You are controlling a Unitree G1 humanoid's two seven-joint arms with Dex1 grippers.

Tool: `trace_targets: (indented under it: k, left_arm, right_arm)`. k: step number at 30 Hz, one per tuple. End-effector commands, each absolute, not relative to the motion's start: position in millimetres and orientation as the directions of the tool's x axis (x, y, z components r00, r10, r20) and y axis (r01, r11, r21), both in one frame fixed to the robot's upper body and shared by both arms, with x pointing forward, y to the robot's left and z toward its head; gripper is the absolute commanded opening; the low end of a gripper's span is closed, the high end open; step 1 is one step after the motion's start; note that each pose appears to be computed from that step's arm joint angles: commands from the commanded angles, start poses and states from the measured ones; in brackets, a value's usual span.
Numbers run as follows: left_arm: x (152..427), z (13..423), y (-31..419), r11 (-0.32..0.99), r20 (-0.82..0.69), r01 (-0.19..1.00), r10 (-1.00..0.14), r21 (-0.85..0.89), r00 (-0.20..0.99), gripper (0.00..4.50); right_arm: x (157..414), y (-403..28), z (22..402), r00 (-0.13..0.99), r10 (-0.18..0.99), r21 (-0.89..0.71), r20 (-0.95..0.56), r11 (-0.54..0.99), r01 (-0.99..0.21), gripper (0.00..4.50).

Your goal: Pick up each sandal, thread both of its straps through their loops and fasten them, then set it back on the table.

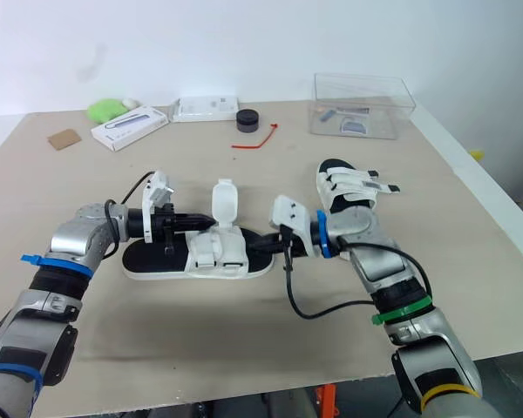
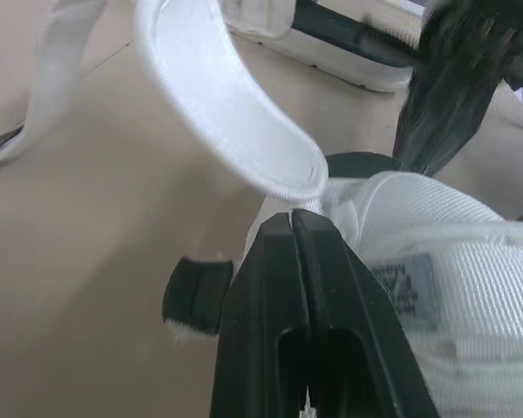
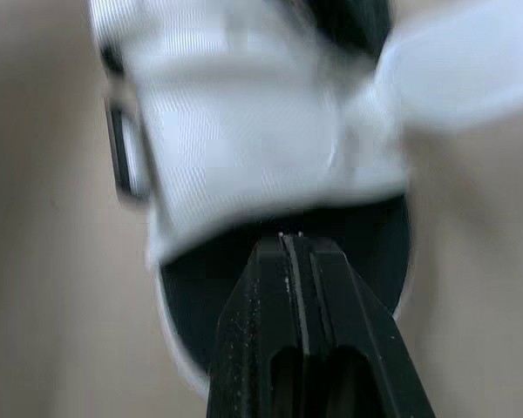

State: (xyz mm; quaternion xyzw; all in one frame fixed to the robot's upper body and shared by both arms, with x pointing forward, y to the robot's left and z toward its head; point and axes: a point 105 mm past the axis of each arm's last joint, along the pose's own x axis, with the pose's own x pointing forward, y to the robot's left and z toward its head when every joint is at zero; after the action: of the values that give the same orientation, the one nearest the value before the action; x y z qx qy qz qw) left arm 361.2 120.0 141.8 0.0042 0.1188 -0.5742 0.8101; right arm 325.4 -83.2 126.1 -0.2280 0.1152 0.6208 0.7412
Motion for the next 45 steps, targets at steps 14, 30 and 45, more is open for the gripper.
trace_targets:
  k: [14,30,45]
  left_arm:
    - [360,157,130,0.423,-0.173,0.902,-0.898,-0.092,0.403,0.05]
    - [366,189,121,0.283,-0.074,0.844,-0.957,-0.456,0.281,4.46]
    - [398,202,79,0.220,0.052,0.779,-0.950,-0.588,0.307,4.46]
  right_arm:
    - [330,-78,125,0.217,0.867,-0.254,-0.448,0.110,-0.961,0.00]
    - [332,-85,128,0.220,0.859,-0.266,-0.462,0.102,-0.959,0.00]
    - [335,-89,131,0.243,0.852,-0.285,-0.464,0.116,-0.952,0.00]
